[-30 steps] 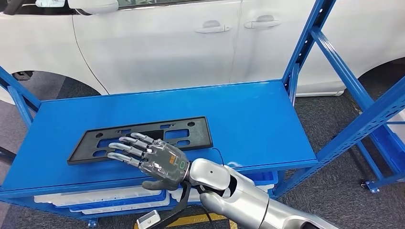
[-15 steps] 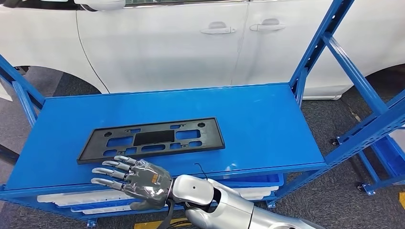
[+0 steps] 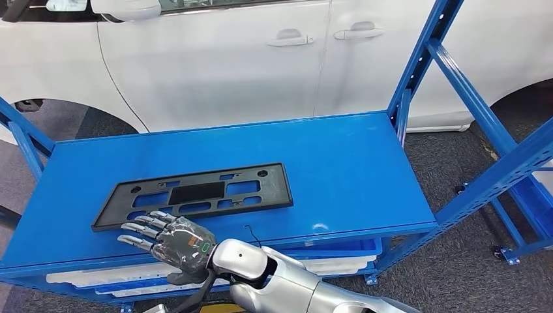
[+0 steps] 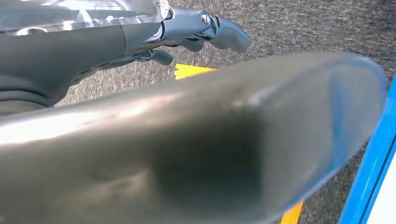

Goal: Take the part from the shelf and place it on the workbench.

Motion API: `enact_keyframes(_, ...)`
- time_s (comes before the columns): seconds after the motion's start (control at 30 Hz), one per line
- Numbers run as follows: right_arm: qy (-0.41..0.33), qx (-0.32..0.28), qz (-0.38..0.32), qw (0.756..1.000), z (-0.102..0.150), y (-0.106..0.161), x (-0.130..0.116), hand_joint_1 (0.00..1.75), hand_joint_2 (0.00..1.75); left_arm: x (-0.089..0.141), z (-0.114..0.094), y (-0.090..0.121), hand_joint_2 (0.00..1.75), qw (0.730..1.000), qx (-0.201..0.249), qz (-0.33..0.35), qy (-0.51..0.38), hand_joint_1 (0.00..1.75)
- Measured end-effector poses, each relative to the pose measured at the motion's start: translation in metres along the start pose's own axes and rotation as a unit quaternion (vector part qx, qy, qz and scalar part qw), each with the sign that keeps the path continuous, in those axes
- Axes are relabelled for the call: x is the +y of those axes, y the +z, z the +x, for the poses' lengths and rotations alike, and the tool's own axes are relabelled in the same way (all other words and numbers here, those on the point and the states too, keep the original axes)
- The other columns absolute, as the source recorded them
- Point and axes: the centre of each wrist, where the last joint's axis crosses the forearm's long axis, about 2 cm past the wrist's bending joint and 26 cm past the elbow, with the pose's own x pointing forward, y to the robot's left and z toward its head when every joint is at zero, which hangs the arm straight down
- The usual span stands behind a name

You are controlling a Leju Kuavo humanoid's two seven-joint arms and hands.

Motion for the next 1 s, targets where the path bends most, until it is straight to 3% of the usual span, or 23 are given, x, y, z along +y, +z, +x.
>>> enact_keyframes(0.53, -0.013, 0.113, 0.068, 0.991, -0.013, -0.009, 0.000, 0.00, 1.75, -0.002, 0.005, -0.001, 0.00, 0.999, -0.027, -0.022, -0.019, 0.00)
enact_keyframes(1.0, -0.013, 0.158, 0.071, 0.985, -0.021, -0.005, 0.007, 0.00, 1.75, -0.003, 0.004, 0.000, 0.00, 0.999, -0.029, -0.022, -0.024, 0.00)
